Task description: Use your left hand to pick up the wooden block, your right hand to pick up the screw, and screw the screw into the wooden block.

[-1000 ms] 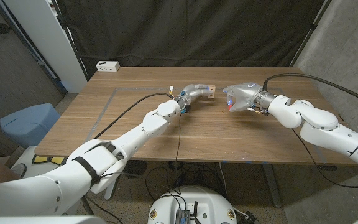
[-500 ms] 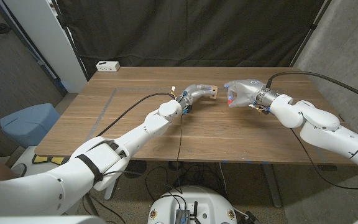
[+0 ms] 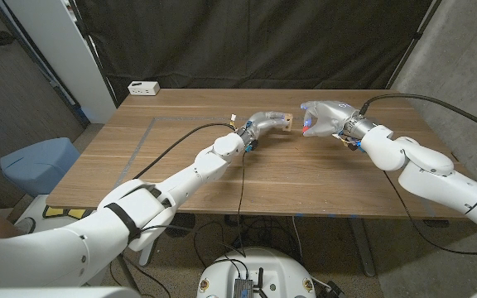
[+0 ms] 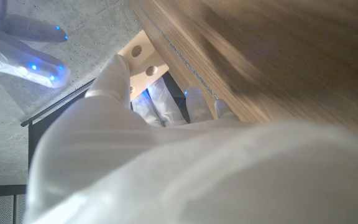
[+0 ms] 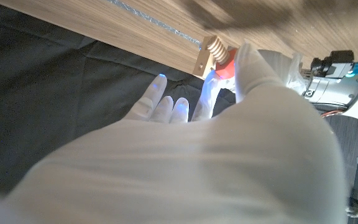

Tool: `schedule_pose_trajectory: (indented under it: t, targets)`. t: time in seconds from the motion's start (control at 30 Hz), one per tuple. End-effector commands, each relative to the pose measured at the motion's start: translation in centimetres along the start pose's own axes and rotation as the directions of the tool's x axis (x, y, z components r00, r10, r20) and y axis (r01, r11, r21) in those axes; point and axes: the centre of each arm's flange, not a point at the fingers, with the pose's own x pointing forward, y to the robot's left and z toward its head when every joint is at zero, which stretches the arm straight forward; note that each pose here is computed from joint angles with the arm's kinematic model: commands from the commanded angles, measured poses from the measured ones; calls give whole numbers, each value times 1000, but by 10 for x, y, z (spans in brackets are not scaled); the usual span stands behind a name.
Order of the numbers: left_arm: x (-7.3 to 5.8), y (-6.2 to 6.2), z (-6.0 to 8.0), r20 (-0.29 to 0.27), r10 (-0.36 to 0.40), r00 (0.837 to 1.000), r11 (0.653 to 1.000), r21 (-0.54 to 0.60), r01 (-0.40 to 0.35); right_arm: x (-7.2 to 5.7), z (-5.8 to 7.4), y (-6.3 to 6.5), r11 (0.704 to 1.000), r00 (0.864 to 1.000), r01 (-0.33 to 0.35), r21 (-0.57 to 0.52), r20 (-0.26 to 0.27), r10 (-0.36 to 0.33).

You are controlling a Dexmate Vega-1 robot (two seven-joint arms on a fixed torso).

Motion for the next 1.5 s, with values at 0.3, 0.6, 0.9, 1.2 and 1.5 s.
schedule_pose_trajectory:
  t: [0.3, 0.6, 0.9, 1.2, 1.5]
  targets:
    - [0, -8, 10, 47, -19, 999, 1000, 2, 19, -3, -2, -8, 980, 992, 128, 152, -40, -123]
    - [-1, -11, 14, 66, -21, 998, 1000, -3, 21, -7, -5, -10, 951, 981, 192, 243, -74, -179]
    - [-5, -14, 16, 88, -6, 996, 1000, -15, 7, -12, -9, -11, 904, 966, 259, 341, -117, -232]
    - [-9, -14, 20, 129, 19, 991, 1000, -28, -15, -14, -13, -11, 843, 947, 320, 432, -158, -279]
    - [-15, -14, 20, 140, 30, 990, 999, -31, -26, -10, -14, -7, 771, 932, 362, 524, -191, -307]
